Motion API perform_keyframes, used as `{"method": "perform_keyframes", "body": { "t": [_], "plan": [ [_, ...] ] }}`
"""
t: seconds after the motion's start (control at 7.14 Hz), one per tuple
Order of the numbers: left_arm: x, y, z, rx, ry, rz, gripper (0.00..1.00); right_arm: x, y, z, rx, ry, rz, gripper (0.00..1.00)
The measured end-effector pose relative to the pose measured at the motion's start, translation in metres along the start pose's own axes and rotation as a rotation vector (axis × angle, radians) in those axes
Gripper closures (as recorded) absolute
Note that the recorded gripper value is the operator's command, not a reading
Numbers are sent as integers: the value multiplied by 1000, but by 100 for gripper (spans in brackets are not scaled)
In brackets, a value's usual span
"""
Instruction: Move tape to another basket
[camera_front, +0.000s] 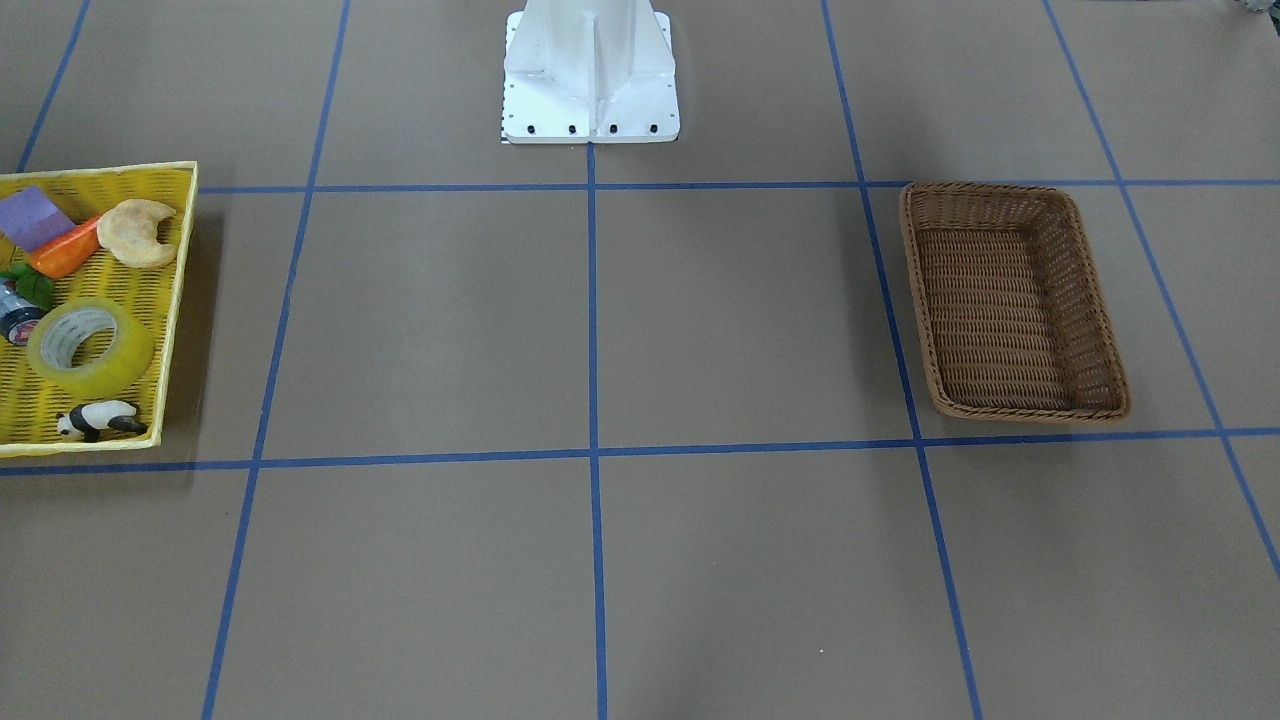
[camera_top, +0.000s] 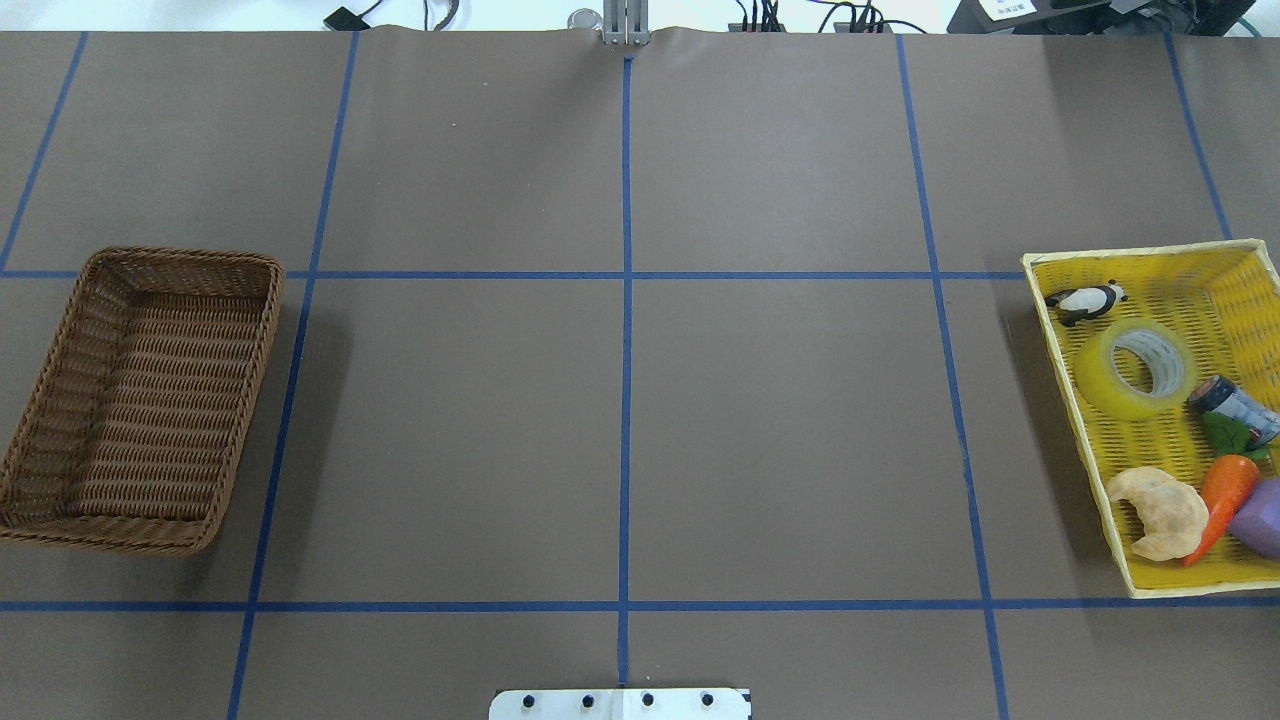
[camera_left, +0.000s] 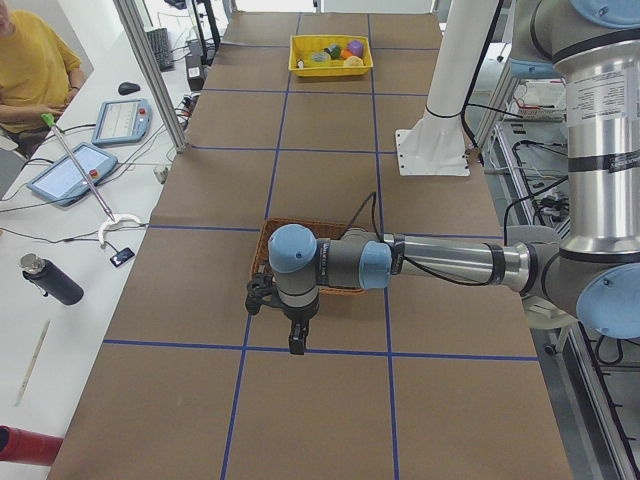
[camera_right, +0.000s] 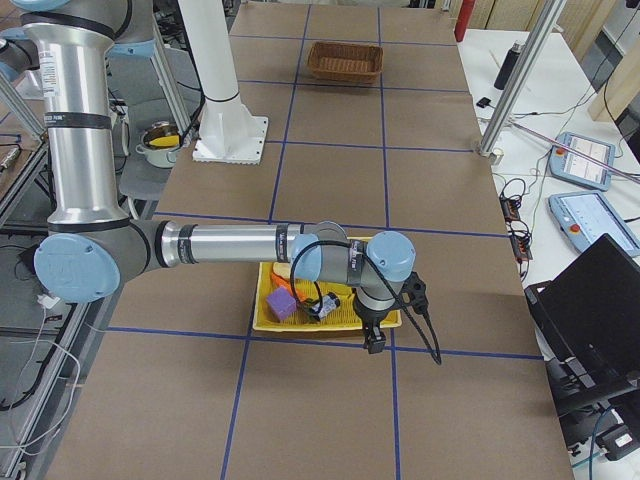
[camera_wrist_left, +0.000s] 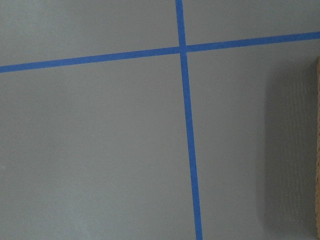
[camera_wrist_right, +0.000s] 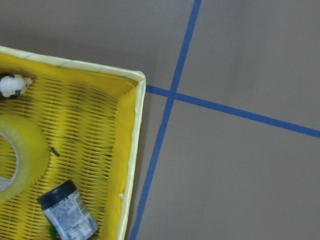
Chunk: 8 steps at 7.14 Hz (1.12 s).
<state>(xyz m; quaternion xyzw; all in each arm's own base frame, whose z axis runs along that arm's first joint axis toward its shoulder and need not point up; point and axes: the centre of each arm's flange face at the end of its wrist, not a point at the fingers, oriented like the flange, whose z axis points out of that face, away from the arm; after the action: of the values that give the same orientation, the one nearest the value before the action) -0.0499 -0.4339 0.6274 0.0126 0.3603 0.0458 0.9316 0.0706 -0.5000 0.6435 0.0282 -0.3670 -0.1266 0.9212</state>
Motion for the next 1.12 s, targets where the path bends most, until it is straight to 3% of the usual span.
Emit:
{"method": "perform_keyframes", "body": {
  "t": [0.7, 1.12],
  "plan": [
    [4, -4, -5, 10, -8, 2, 2, -3, -2, -3, 22, 4, -25, 0],
    [9, -12, -11, 26, -7, 9, 2, -18, -15, -17, 174, 25, -131, 0]
  ]
}}
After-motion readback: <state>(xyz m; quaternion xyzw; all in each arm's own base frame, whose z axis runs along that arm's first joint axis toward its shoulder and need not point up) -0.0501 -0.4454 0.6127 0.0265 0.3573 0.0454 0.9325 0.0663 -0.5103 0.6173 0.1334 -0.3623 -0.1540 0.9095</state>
